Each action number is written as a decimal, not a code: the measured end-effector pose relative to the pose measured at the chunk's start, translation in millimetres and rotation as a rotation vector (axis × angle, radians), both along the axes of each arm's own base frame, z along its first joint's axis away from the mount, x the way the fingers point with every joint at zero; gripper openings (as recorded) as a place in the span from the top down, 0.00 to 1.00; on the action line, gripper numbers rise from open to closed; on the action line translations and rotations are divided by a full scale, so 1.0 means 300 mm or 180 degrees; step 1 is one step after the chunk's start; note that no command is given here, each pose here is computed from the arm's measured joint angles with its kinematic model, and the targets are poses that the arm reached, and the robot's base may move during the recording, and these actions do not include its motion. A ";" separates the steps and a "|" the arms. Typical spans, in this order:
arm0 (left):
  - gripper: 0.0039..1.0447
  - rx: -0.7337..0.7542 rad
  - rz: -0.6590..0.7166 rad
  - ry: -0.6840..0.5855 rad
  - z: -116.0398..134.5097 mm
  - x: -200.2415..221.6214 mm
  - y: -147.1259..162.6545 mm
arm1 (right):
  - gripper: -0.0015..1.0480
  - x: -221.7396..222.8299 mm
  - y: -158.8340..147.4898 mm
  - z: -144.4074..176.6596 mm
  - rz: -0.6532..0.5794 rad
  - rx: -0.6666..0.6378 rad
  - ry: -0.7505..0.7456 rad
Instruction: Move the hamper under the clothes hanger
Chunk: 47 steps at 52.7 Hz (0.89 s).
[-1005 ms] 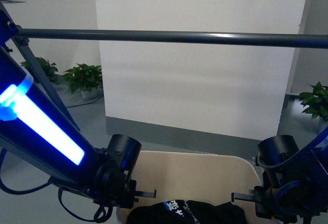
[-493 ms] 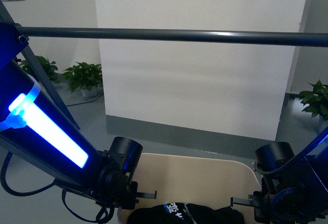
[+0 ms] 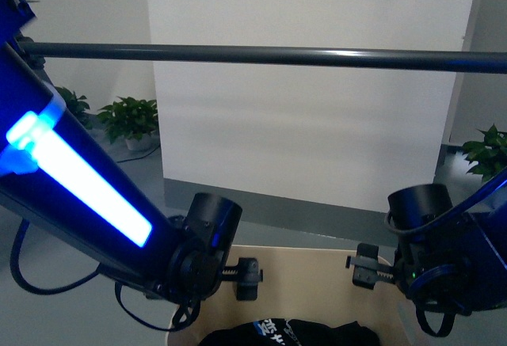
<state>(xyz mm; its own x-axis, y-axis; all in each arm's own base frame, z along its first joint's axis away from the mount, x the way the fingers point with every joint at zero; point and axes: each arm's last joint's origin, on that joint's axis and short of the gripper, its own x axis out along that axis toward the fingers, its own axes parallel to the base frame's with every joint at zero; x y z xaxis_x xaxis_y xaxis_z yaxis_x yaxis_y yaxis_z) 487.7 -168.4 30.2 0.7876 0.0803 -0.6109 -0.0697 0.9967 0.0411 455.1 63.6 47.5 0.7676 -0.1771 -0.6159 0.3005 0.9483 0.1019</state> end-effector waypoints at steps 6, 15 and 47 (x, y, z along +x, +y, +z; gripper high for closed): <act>0.06 -0.0081 -0.0016 -0.0311 0.126 -0.002 -0.026 | 0.06 0.006 0.011 0.101 -0.0021 -0.0006 -0.0269; 0.06 -0.0176 -0.0056 -0.0676 0.307 -0.035 -0.063 | 0.08 -0.006 0.041 0.233 -0.0019 -0.0062 -0.0599; 0.60 -0.0130 -0.0213 -0.2140 0.431 -0.376 0.236 | 0.45 -0.250 -0.016 0.353 0.0807 -0.0476 -0.1988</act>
